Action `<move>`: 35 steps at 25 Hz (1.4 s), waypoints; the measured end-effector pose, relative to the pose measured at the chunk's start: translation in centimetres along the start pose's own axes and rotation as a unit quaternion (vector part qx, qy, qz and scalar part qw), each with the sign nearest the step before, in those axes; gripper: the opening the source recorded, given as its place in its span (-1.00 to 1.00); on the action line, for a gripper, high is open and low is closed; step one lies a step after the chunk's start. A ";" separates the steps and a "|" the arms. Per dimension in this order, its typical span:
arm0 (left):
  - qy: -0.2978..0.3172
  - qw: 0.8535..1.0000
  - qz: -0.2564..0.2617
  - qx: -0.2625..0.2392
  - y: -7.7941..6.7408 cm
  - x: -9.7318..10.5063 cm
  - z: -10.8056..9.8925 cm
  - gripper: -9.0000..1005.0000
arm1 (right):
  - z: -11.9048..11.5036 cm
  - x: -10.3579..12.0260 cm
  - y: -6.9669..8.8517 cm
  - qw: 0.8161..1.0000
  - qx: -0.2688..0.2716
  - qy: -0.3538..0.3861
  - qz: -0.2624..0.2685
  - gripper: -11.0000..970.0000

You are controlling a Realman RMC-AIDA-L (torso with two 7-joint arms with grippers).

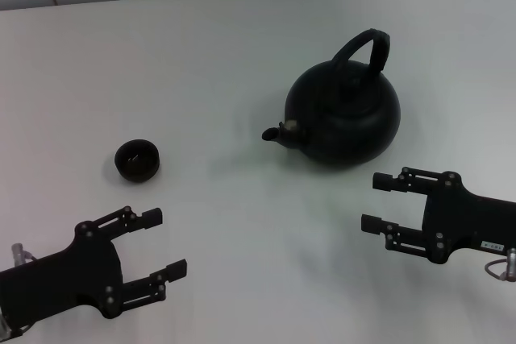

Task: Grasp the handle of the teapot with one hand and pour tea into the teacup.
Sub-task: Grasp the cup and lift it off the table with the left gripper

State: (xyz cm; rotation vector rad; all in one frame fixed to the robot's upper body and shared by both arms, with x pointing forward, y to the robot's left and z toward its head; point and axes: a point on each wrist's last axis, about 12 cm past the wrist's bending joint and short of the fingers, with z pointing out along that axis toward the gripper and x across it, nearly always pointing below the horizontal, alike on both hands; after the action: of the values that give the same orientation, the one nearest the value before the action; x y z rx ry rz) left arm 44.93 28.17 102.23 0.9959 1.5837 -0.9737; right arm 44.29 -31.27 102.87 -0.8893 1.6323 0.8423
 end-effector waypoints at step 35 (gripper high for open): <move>0.040 0.979 0.015 -0.198 2.8 2.2 -1.3 0.47 | 0.4 -0.5 -0.6 1.000 -0.001 0.000 -0.010 0.31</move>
State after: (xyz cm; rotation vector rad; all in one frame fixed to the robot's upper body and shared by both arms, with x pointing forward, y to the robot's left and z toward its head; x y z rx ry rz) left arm 46.73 30.67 100.02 0.7837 1.7386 -0.5701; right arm 45.08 -31.09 103.19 -0.9053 1.6194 0.8295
